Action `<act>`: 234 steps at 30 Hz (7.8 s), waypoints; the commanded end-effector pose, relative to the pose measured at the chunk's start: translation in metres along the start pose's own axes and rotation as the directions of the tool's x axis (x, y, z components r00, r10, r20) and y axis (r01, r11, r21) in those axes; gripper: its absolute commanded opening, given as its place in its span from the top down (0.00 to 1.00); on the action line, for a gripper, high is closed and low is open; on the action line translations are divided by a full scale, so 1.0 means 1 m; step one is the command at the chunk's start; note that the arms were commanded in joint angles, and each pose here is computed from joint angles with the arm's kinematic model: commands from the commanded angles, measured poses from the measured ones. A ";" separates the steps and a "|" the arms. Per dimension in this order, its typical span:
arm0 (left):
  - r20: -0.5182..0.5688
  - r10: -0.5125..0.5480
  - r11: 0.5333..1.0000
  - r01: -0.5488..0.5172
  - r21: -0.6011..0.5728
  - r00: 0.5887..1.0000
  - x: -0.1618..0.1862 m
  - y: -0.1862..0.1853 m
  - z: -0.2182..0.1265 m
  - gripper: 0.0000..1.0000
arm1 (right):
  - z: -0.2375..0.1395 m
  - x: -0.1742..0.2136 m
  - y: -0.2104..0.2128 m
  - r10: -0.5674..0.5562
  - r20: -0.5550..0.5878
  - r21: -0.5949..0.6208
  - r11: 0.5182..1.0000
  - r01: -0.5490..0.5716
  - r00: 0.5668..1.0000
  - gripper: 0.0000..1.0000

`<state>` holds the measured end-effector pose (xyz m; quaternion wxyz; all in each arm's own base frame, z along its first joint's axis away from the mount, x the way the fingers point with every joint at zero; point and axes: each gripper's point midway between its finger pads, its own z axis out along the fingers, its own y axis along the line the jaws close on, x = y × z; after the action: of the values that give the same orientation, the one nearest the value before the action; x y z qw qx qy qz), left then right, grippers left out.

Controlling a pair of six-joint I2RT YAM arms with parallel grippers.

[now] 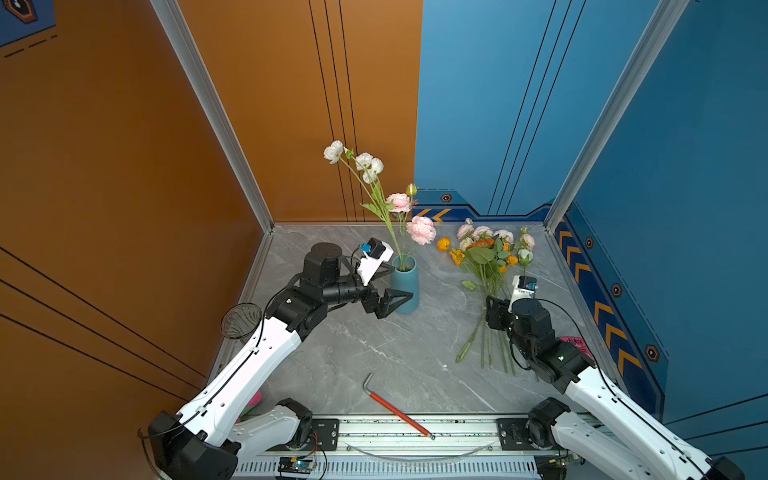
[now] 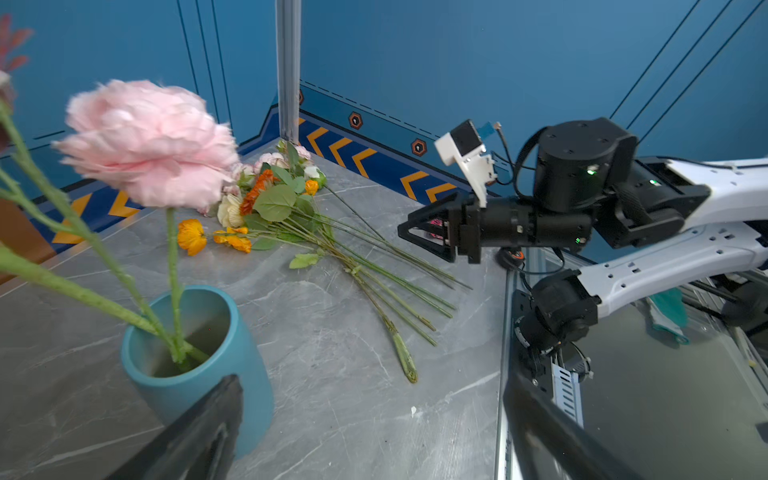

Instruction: Arrange the flowers into the vase

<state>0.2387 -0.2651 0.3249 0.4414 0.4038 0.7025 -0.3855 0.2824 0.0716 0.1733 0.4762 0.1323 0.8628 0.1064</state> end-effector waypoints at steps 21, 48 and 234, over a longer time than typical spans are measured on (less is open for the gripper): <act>-0.506 0.271 0.958 -0.283 0.054 0.819 0.105 -0.046 0.061 0.02 | 0.130 -0.013 -0.084 0.042 -0.469 0.344 0.929 0.139 0.882 0.74; -0.510 0.261 0.961 -0.270 0.057 0.820 0.106 -0.048 0.063 0.02 | 0.173 0.025 -0.103 0.003 -0.586 0.360 0.897 0.257 0.810 0.76; -0.232 0.242 0.966 -0.256 -0.028 0.942 0.041 -0.050 0.045 0.02 | 0.040 -0.016 -0.095 0.081 -0.335 0.362 0.931 0.049 0.939 0.36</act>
<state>0.1912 -0.3115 0.2845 0.4154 0.4675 0.7069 -0.3304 0.3071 -0.0190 0.1468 0.3159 0.2306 0.9202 -0.0145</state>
